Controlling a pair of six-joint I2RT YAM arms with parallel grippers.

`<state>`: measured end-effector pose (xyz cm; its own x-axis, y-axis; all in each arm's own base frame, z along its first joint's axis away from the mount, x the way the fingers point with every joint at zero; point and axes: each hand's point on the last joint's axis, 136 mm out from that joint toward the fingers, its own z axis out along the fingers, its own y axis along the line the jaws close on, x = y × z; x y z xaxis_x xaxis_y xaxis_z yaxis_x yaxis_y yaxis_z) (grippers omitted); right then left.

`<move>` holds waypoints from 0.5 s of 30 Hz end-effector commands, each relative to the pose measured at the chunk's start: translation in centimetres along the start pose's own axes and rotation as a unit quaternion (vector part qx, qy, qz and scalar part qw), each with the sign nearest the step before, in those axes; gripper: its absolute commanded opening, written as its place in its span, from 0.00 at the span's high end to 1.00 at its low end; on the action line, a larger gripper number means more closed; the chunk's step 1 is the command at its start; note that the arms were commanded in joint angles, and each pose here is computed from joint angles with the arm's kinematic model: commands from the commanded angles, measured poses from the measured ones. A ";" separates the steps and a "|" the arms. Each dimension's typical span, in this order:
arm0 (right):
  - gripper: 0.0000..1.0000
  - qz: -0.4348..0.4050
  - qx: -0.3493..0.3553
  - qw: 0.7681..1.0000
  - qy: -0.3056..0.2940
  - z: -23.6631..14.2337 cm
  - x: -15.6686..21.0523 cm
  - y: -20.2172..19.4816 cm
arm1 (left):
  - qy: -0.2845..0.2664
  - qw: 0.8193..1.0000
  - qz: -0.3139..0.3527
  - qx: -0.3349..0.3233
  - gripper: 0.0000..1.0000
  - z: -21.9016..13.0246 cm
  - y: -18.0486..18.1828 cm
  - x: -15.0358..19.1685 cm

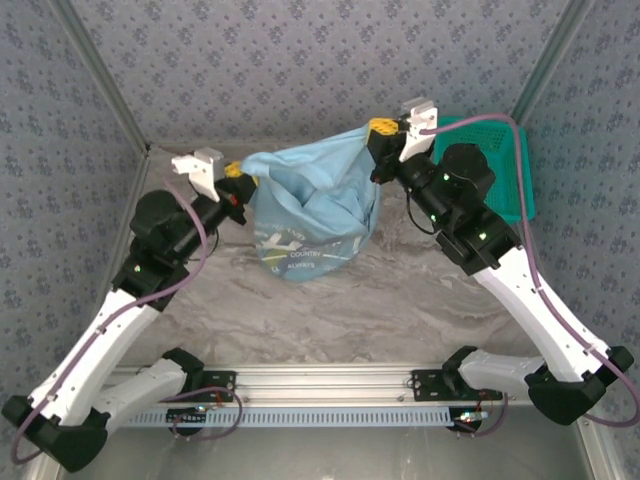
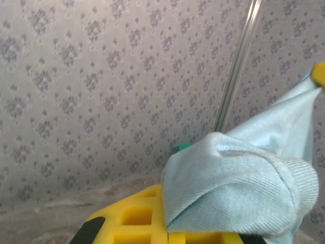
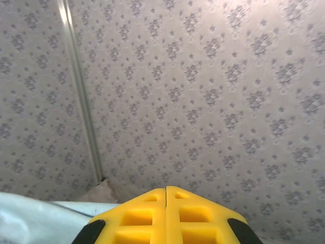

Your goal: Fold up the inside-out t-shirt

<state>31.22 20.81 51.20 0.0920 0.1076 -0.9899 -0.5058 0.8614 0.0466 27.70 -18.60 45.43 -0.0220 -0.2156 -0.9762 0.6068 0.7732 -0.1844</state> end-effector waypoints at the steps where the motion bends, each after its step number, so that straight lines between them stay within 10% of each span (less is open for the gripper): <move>1: 1.00 -0.026 0.045 0.996 -0.066 -2.6 -5.4 -1.8 | -0.044 0.997 0.043 0.036 1.00 -1.2 -2.1 -5.5; 8: 1.00 -0.039 0.069 0.997 0.020 -1.3 -2.8 -2.9 | -0.028 0.996 0.067 0.059 1.00 -2.3 -3.6 -7.6; 15: 0.99 0.015 0.099 0.951 0.292 6.0 16.3 -6.7 | 0.145 0.989 -0.001 0.007 1.00 1.3 0.7 7.1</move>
<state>37.10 20.52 47.16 -0.1105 -0.0205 -0.9937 -0.4160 0.9089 0.0275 26.52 -20.29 46.55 -0.0514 -0.1119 -0.9924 0.6916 0.7129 -0.1162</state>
